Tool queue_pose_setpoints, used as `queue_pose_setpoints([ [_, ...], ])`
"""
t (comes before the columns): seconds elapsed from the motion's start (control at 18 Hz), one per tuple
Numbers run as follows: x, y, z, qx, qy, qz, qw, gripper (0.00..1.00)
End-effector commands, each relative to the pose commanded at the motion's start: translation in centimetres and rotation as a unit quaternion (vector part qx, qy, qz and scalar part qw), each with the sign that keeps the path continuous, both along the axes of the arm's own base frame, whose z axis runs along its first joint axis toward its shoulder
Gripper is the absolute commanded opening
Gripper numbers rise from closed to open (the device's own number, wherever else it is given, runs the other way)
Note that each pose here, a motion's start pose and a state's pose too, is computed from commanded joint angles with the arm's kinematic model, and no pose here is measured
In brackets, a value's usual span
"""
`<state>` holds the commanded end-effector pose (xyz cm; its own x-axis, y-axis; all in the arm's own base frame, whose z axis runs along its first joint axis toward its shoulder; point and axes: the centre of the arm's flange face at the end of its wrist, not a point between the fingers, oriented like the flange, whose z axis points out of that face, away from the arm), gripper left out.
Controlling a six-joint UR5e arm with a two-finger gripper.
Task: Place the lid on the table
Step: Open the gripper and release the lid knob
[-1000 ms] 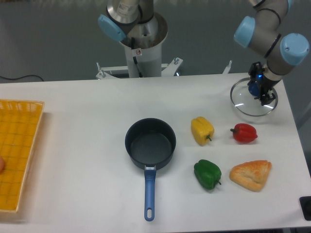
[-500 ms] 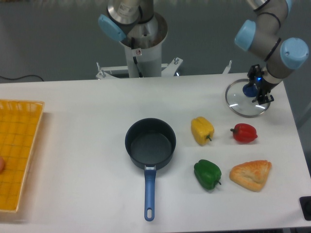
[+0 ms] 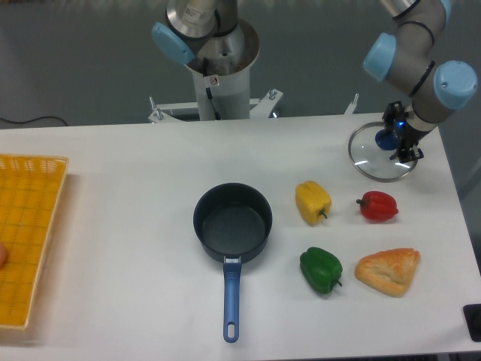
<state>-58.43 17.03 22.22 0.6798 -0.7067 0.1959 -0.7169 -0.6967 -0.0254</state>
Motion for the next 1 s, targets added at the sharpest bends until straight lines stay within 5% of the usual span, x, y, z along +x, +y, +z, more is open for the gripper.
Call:
queue_pose_setpoints([
  [0.33,-0.3,-0.1,1.5,-0.001,0.013,-0.002,0.9999,0.68],
  [1.0,1.5,3.5,6.5,0.017,0.051,-0.010,0.9985,0.99],
])
